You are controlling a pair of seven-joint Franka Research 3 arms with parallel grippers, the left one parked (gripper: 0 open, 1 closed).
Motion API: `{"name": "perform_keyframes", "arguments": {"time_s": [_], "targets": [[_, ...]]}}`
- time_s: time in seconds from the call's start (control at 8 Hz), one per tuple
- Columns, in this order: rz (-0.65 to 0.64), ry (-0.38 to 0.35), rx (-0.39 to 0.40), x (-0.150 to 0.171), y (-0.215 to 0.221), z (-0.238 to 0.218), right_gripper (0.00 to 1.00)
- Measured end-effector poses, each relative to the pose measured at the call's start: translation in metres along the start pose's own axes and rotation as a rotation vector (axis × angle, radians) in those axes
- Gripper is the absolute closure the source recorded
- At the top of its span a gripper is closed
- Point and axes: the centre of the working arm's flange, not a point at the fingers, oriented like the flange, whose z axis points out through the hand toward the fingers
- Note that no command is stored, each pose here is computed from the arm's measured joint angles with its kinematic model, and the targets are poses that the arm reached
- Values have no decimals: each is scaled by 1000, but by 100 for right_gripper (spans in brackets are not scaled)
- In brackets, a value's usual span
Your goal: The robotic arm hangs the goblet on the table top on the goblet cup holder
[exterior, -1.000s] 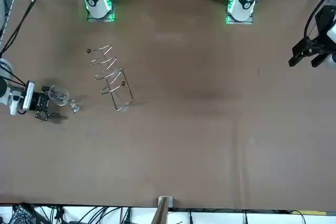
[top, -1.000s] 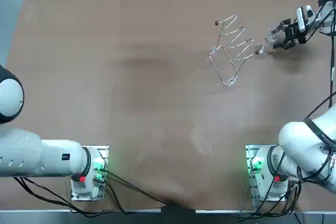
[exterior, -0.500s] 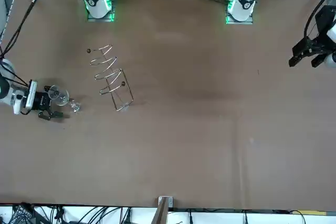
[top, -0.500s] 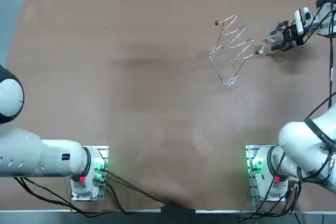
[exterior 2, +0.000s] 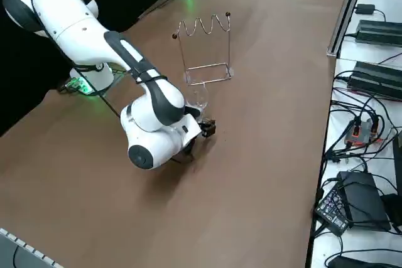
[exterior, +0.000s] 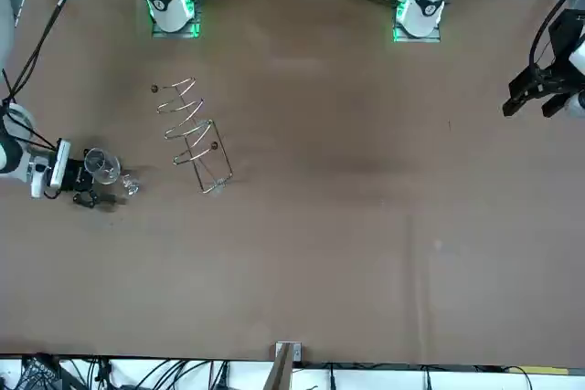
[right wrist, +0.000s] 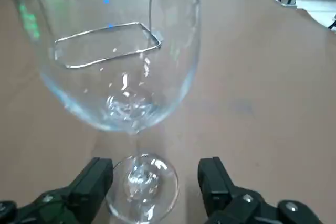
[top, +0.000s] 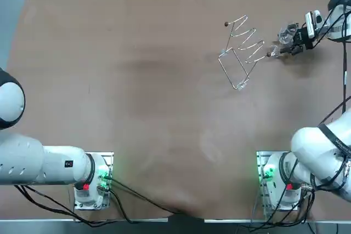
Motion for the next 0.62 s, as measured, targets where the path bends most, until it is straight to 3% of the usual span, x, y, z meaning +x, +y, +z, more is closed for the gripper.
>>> {"name": "perform_keyframes", "arguments": {"time_s": [0.62], "targets": [[7,17,9,-2,0,14,0]]}}
